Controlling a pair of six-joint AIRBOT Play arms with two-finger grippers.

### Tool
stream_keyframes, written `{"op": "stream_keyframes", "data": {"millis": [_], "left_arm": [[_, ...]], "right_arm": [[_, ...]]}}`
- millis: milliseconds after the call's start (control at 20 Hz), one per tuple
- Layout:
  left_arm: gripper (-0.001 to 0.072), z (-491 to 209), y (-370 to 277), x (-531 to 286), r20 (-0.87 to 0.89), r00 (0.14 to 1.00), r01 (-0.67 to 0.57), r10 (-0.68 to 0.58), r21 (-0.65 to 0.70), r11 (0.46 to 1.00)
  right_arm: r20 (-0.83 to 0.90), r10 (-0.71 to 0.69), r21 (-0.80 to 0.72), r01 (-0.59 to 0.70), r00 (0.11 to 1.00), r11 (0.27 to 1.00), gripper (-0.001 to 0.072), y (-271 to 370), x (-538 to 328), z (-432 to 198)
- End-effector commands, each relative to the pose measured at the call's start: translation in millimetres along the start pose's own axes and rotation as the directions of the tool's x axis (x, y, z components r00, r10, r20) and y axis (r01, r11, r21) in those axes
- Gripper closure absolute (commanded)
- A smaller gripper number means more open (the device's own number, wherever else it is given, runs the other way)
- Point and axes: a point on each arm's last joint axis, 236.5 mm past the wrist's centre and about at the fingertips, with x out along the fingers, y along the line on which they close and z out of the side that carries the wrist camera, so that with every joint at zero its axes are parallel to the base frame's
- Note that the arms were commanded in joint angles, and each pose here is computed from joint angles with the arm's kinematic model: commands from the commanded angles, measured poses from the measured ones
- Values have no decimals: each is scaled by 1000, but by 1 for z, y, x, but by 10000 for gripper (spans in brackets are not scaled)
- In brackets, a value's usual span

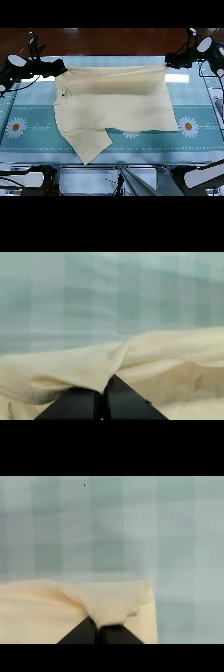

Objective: Fold the shirts.

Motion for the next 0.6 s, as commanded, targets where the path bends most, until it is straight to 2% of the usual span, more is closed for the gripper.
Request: {"op": "stream_keyframes", "data": {"millis": [0, 150, 350, 550], "left_arm": [[682, -59, 9, -18, -257, 966, 2, 3, 19, 1000], [681, -81, 25, -22, -352, 934, -62, 63, 13, 998], [681, -91, 33, -14, -387, 919, -94, 68, -49, 994], [666, -93, 35, -10, -396, 916, -99, 64, -69, 993]], "right_arm": [[-157, -63, -67, 53, 986, 996, 683, -12, -17, -37], [-231, -99, -59, 88, 968, 994, 683, -22, -15, -55], [-336, -101, -38, 94, 936, 995, 683, -26, -4, -80], [-335, -97, -30, 92, 937, 995, 680, -26, -1, -80]]}}
